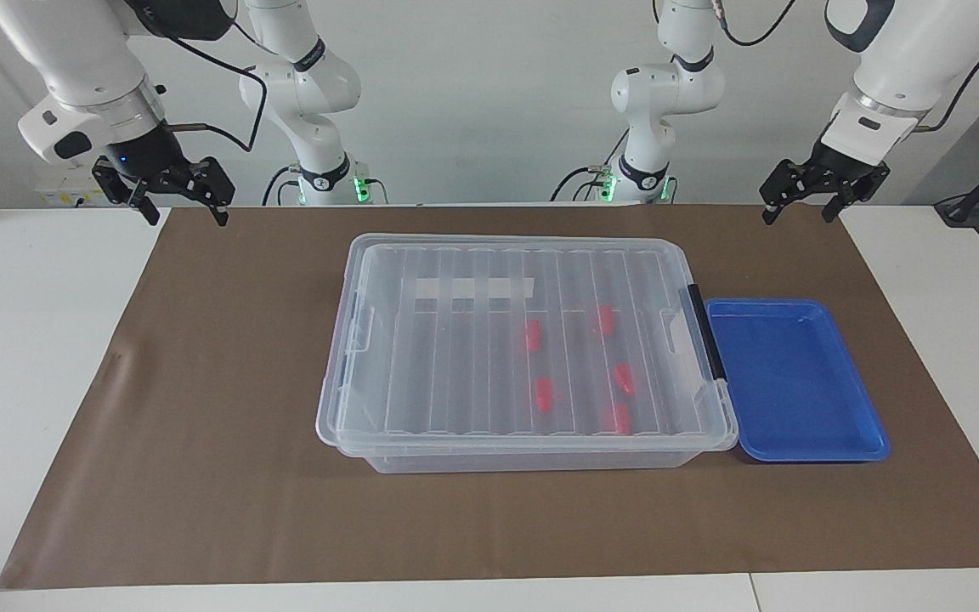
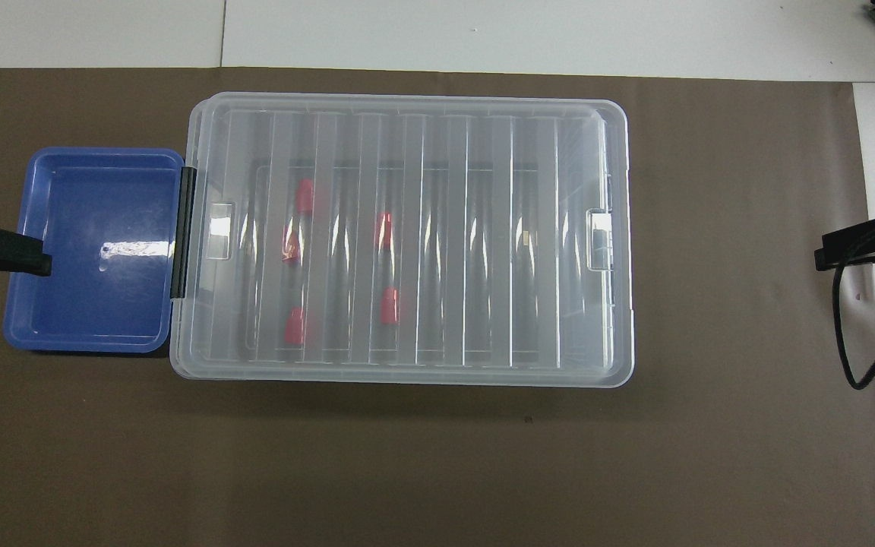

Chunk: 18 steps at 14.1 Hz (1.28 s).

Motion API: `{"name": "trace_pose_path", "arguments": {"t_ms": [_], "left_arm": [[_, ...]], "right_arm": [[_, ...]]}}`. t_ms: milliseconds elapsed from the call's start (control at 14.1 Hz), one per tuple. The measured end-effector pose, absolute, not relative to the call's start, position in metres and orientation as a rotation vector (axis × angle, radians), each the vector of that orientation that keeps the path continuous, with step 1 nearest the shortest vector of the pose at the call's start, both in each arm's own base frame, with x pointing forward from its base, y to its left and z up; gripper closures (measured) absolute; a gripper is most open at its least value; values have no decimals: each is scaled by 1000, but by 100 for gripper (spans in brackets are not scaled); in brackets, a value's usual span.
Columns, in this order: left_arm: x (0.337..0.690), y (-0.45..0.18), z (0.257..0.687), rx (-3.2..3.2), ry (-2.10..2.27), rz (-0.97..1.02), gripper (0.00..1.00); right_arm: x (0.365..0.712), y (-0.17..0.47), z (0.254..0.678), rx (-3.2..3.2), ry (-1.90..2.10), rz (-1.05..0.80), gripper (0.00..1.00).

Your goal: Place red block in blue tray from box

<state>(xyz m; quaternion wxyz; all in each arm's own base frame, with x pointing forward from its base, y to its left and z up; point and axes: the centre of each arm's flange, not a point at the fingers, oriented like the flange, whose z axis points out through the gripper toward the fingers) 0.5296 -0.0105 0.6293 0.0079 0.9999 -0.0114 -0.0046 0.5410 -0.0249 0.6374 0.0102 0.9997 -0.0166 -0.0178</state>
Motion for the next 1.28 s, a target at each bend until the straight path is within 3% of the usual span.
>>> {"name": "trace_pose_path", "arguments": {"t_ms": [569,1281], "left_arm": [[530,-5,629,3125,-19,-12,0],[531,-4,630,3125,-14,4,0]], "right_arm": [[553,-12,619,3120,-13,37,0],[602,84,499,3138,193,177,0]]}}
